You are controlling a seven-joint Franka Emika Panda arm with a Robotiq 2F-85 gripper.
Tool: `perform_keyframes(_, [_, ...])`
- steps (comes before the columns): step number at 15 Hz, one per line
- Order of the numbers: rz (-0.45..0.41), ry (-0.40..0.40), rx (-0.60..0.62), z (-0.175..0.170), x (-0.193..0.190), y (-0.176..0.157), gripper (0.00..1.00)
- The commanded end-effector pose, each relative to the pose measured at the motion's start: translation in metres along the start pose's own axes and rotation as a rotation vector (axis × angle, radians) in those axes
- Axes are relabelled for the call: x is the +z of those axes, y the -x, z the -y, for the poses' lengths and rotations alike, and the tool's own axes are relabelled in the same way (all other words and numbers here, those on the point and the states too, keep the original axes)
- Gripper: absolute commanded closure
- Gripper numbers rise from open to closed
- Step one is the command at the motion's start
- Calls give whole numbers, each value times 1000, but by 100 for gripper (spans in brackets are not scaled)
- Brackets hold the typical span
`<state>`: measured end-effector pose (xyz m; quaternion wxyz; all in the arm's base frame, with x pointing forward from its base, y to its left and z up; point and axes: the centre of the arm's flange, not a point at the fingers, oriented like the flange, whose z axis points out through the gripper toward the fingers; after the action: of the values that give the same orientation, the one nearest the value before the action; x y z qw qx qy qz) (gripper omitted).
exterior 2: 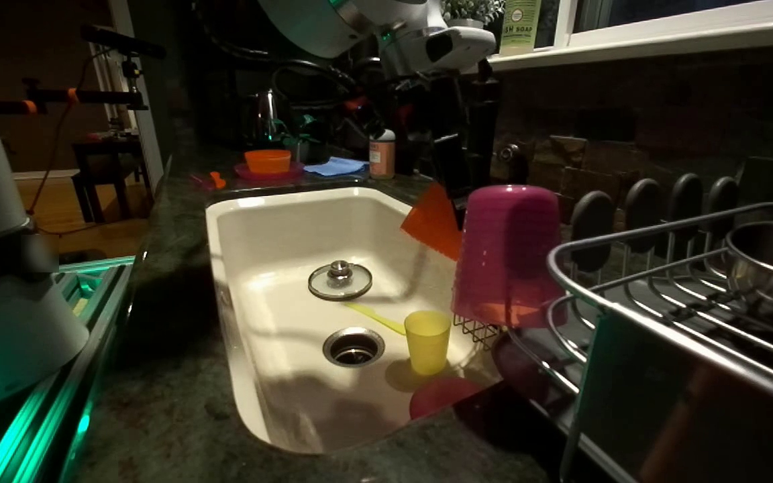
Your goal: Put the orange cup on the dishrack.
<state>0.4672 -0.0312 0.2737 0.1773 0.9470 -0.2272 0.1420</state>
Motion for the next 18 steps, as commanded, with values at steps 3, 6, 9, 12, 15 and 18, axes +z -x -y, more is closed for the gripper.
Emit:
perform_keyframes(3, [-234,175,-108,-1,-26,7,58])
perform_keyframes(6, [-328,231,-151,-4,-38,8,58])
perform_keyframes(9, [-413,290,-168,-8,-42,4,58])
perform_keyframes(12, [-487,290,-167,-13,-46,3,58])
perform_keyframes(15, [-558,298,-128,-21,-52,2,58])
perform_keyframes(18, [-624,342,-73,-34,-58,3,58])
